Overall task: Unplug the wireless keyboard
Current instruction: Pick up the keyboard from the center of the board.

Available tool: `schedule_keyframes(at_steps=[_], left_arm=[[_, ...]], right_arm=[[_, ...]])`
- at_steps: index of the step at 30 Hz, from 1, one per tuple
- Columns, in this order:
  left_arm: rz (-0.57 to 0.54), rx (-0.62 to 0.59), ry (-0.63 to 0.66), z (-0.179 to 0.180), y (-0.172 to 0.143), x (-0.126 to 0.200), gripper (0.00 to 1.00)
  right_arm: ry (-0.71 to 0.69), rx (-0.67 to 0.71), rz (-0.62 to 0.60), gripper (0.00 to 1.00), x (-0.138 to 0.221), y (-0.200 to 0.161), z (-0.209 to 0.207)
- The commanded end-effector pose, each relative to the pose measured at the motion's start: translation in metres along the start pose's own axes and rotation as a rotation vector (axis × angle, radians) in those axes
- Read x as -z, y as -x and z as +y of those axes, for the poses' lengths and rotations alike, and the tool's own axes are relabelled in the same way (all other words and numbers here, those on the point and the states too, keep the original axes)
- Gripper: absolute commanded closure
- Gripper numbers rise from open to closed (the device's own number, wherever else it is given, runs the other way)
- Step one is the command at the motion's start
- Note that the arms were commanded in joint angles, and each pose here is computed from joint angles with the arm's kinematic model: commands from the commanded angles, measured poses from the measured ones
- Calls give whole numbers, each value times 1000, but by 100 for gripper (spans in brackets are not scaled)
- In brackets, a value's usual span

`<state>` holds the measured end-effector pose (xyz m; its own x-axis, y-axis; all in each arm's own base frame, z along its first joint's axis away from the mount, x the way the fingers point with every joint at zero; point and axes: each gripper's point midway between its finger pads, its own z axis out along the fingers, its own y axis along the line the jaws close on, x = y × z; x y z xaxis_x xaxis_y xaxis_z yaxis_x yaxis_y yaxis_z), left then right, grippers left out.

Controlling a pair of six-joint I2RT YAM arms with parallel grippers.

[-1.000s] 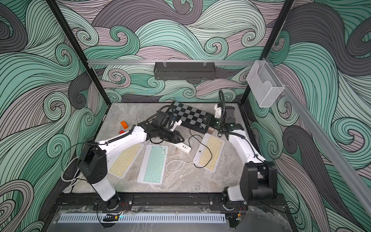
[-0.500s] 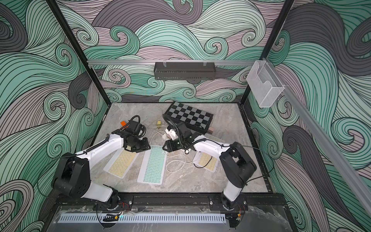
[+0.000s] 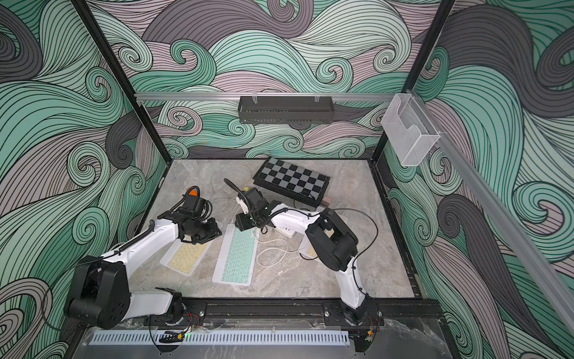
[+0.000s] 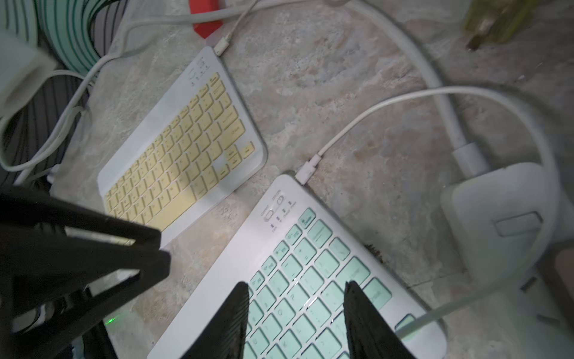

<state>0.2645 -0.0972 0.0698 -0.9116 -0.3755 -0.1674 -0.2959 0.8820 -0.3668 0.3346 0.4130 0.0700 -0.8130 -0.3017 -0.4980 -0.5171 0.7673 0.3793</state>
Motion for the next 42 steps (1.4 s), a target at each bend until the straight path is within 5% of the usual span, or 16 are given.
schedule_keyframes(at_steps=[1,26,32,39,42], left_arm=[[-54,69,-4,6,9,7,70],[-142,109,-24,19,20,25,71],[-142,106,-32,18,19,24,71],[-130,100,-53,16,17,19,71],[-119,89,-98,9,16,16,68]], right_arm=[[-137,-86,-24,49,-15,12,-25],[-228,-356,-124,51,-101,55,-59],[-250,-361,-115,64,-112,50,-67],[-182,-373,-168,98,-90,75,-57],[-115,-358,-204,100,-72,92,-43]])
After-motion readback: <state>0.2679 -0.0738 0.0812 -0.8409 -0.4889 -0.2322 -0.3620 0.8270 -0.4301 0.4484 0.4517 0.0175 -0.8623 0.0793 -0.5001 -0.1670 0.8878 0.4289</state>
